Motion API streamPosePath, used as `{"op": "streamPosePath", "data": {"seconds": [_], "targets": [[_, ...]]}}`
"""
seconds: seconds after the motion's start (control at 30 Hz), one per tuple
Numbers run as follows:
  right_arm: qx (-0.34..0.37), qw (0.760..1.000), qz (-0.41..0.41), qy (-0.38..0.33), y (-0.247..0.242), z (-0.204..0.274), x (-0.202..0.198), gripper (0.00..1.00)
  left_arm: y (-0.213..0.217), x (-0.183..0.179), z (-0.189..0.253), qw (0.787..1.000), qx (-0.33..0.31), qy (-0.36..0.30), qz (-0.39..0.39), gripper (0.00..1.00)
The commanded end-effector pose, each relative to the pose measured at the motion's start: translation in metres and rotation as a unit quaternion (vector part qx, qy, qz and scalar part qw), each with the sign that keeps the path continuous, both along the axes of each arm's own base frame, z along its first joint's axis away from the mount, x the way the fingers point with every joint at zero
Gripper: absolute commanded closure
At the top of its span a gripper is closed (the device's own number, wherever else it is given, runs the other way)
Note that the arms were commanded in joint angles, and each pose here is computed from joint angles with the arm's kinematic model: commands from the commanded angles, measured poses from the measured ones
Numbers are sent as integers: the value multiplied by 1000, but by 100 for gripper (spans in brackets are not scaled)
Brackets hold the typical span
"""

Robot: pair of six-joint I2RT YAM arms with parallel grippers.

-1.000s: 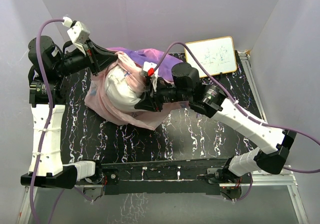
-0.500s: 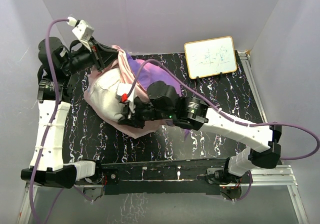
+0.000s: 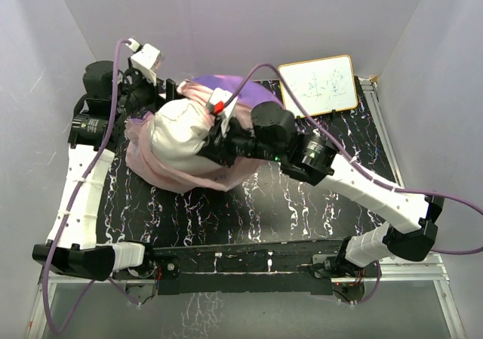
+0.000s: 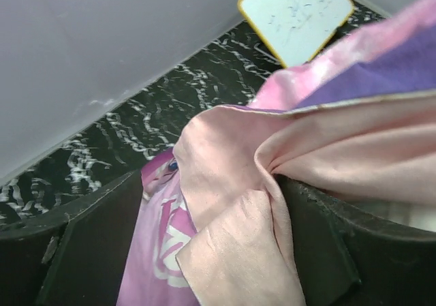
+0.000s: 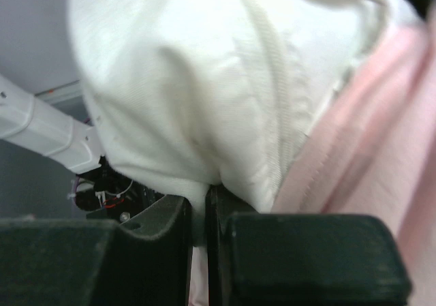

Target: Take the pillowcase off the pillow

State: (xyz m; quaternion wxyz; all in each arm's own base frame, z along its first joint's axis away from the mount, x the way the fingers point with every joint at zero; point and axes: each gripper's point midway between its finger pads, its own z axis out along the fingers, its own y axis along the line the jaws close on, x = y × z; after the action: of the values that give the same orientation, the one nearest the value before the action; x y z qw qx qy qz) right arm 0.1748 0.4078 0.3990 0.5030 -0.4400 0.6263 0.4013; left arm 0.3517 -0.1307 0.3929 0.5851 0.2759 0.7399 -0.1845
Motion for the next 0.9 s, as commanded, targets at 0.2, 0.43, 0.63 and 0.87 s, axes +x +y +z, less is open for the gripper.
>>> {"op": "streamPosePath", "data": {"seconds": [0.2,0.43,0.63,0.87], "targets": [[208,970,-108,-63,-61,151,65,92,0,-105,94,993,12,-87,-80,3],[229,966,-97,-75,-57,191,64,92,6,-111,125,988,18,-136,-64,3],[236,964,-97,-76,-57,196,64,92,26,-114,152,976,50,-212,-9,3],[233,970,-63,-41,-32,182,64,92,-30,-164,135,973,-56,-102,-200,3]]}}
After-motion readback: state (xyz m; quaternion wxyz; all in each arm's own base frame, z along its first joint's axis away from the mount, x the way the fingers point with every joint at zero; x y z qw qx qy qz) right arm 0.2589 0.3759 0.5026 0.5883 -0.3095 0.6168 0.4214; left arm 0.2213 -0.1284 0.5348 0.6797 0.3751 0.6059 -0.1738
